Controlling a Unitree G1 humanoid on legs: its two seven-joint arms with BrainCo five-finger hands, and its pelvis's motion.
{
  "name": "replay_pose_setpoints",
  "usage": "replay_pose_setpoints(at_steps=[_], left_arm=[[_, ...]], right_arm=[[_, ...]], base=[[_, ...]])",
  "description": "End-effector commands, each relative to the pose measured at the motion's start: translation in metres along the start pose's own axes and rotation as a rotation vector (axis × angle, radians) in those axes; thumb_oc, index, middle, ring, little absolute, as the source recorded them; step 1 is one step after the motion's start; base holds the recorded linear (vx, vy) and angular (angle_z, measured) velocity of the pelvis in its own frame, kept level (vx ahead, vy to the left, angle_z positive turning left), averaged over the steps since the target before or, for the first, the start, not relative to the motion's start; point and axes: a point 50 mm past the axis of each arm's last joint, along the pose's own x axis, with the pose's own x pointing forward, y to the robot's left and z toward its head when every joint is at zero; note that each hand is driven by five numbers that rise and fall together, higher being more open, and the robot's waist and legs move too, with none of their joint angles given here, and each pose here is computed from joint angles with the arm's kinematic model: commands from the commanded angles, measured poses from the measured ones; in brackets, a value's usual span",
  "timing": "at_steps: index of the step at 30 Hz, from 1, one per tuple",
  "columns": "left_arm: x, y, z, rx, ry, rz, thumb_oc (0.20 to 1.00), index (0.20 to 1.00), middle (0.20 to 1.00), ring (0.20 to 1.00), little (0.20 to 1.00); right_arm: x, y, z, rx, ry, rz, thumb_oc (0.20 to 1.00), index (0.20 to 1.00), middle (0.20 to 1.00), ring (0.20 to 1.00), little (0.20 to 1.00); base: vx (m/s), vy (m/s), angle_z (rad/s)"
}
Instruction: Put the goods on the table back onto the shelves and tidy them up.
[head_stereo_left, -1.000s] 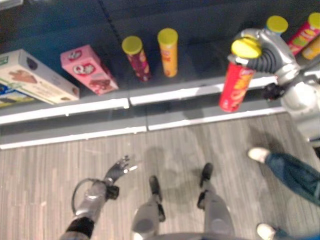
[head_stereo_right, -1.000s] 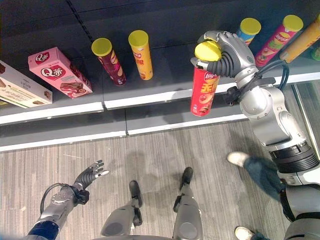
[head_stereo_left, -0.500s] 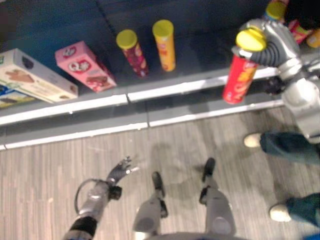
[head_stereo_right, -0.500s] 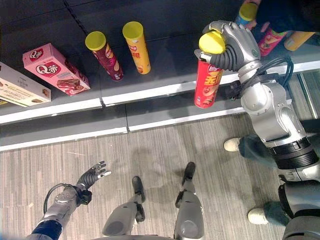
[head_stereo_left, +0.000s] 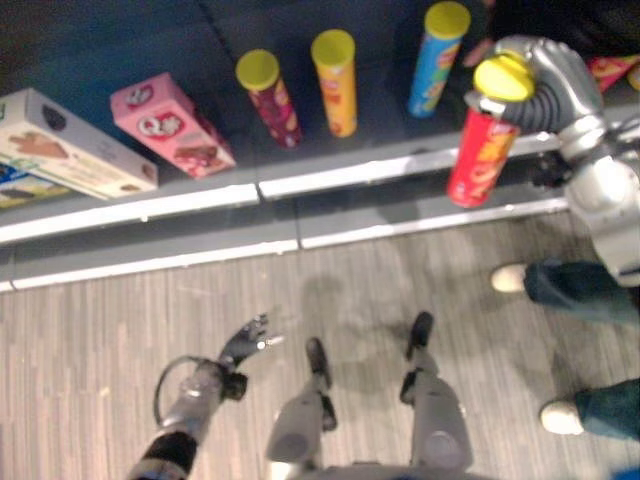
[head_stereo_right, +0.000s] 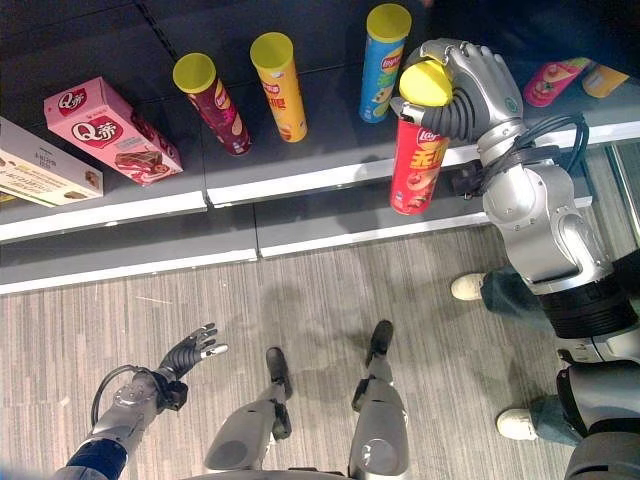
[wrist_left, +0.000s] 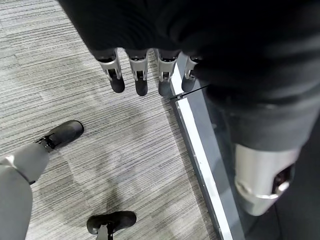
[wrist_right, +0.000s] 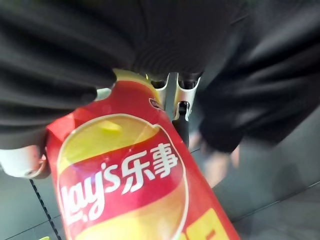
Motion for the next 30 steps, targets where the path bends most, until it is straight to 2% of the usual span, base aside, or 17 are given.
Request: replay_pose_setpoints(at_steps=[1,30], left_arm=[[0.0006,0.0014,0.0065,0.077,-0.021,-0.022,1.0,1.0,1.0,1.0,1.0],[-0.0004,-0.0003,0.0033,0.078,-0.015,-0.017,1.0,1.0,1.0,1.0,1.0]], right_arm=[[0.0119,-0.0367,0.0245,0.01,-0.13,-0.165,0.2,0.2,0.2,0.2,0.2],[0.0068,-0.0286,0.0181,0.03,-0.104,-0.142,0.2,0.2,0.2,0.2,0.2]], base=[[0.0,0.0,0.0],[0.0,-0.001,0.0]])
